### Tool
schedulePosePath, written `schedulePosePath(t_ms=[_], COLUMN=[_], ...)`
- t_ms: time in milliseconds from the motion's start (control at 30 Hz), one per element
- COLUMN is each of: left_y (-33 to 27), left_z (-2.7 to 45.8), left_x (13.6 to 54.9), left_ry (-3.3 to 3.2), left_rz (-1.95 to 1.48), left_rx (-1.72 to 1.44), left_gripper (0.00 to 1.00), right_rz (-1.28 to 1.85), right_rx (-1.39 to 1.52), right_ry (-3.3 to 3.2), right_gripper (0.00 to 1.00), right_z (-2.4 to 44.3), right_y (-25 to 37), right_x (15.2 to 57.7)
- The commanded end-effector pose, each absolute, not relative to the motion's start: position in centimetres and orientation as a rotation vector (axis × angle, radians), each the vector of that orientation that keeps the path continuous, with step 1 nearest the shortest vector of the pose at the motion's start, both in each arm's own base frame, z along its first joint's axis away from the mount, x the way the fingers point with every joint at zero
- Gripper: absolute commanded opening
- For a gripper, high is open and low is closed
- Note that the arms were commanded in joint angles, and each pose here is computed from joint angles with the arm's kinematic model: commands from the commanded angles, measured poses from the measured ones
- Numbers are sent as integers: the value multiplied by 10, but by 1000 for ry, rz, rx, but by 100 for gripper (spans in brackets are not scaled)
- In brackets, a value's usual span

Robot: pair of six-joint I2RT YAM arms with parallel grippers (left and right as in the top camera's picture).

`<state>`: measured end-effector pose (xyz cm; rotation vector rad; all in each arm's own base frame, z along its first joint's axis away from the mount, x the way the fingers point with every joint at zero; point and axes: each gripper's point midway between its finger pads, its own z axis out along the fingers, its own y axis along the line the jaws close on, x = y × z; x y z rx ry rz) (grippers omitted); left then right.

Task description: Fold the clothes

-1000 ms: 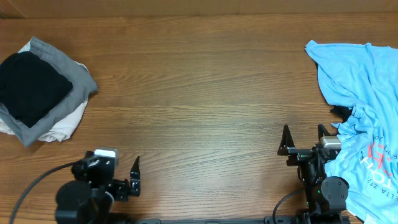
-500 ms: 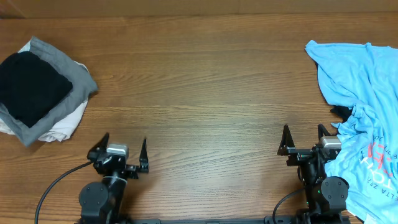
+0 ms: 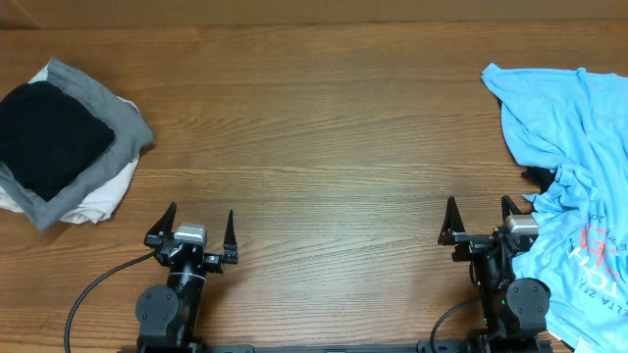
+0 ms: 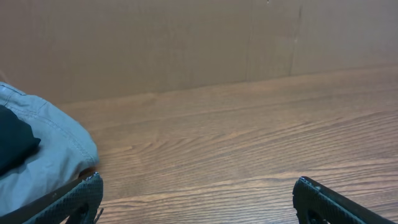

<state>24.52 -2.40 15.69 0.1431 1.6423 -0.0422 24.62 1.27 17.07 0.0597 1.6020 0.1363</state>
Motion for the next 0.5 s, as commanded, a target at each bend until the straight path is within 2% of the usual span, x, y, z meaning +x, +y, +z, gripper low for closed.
schedulePosePath(t_ms=[0,467], left_y=[-22,-22], left_z=[157,157], left_x=[245,245], left_ry=[1637,1637], left_rz=[-13,-13], left_rx=[157,157], left_gripper=[100,100], right_rz=[142,142], right_rx=[49,49], right_ry=[1595,1595], right_gripper=[100,100], right_z=[170,170], right_y=[15,15], right_x=[246,246])
